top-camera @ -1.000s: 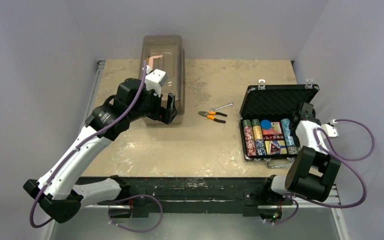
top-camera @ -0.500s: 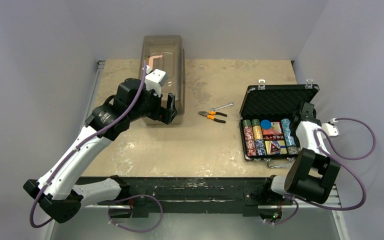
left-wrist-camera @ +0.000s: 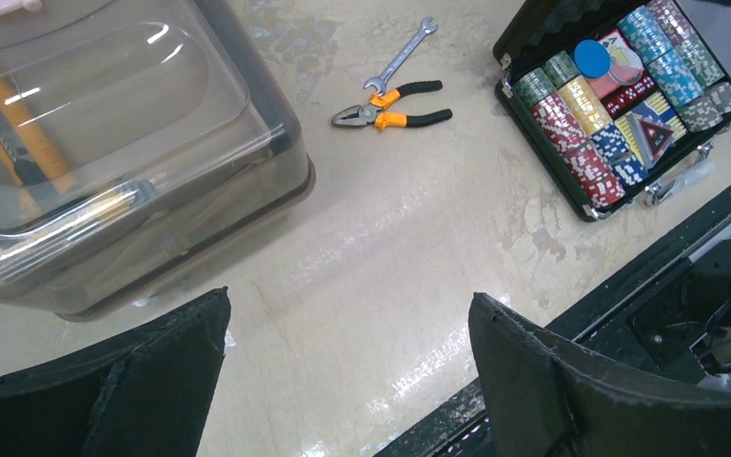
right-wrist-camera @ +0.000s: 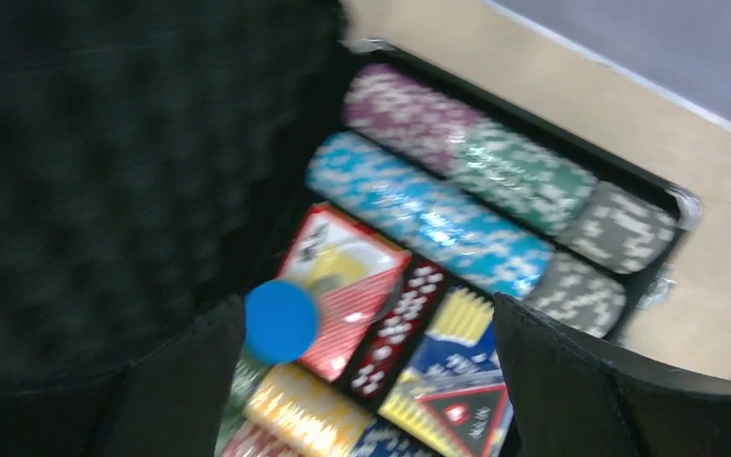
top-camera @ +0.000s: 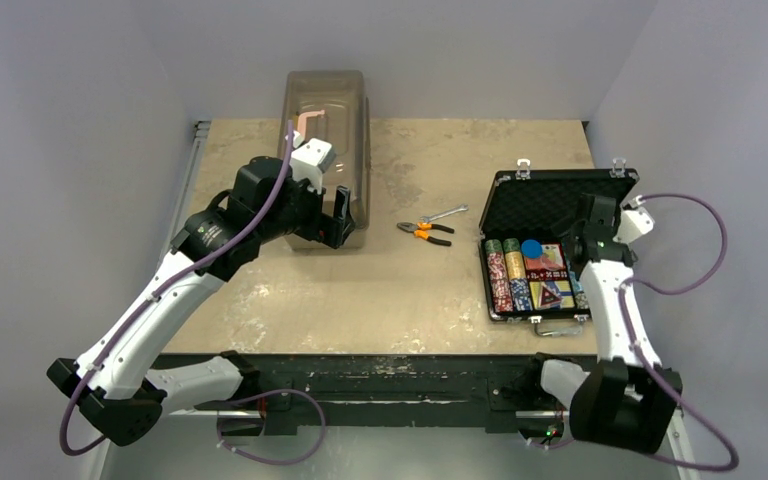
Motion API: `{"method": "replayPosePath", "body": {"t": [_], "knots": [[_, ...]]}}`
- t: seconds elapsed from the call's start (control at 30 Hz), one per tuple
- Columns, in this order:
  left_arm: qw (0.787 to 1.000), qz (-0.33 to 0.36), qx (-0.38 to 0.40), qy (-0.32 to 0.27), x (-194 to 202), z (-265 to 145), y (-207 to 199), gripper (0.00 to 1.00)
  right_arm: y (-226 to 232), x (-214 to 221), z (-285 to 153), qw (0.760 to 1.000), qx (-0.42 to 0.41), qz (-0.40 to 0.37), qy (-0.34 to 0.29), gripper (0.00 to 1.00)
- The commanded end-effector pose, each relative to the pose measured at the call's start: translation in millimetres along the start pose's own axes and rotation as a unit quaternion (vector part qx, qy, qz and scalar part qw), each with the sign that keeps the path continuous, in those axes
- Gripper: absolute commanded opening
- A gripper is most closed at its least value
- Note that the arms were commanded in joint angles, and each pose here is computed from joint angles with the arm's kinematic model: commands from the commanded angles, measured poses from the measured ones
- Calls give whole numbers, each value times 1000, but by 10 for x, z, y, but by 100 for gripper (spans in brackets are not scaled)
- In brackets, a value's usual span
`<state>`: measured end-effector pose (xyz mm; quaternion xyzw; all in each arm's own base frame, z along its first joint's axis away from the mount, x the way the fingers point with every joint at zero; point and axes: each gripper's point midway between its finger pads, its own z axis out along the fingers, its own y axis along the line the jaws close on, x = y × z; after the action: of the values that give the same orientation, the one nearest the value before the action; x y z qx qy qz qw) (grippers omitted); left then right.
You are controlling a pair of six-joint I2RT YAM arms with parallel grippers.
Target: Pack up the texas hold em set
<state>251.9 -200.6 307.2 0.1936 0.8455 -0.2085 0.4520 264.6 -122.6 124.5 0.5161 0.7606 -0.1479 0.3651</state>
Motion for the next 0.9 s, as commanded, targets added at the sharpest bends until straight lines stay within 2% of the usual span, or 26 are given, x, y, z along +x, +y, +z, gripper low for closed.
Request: {"method": "replayPosePath", "body": {"t": [0.0, 0.17, 0.3, 0.37, 0.43, 0.5, 0.57, 0.73, 0.87], "knots": [[1000, 8, -3, -10, -53, 2, 8, 92, 614, -231, -586, 976, -214, -13, -22, 99], [1000, 7, -3, -8, -50, 11, 3, 92, 1055, -399, -1130, 928, -371, 8, -30, 99], [1000, 6, 0, -8, -53, 1, -5, 92, 1343, -579, -1432, 892, -446, 74, -21, 99], [1000, 6, -2, -8, -50, -1, 0, 92, 1459, -653, -1465, 884, -457, 97, -14, 99], [1000, 6, -2, -7, -50, 0, 0, 92, 1538, -709, -1421, 886, -449, 112, -5, 92], [1000, 6, -1, -7, -48, 0, -4, 92, 1595, -769, -1392, 886, -443, 139, 3, 76], [1000, 7, -1, -7, -51, 1, -1, 92, 1617, -830, -1357, 884, -440, 157, -9, 65], [1000, 6, 1, -4, -47, 10, -11, 92, 1604, -856, -1220, 885, -411, 217, 1, 47], [1000, 6, 3, 2, -29, 33, -20, 92, 1571, -906, -1136, 889, -388, 242, -5, 38]]}}
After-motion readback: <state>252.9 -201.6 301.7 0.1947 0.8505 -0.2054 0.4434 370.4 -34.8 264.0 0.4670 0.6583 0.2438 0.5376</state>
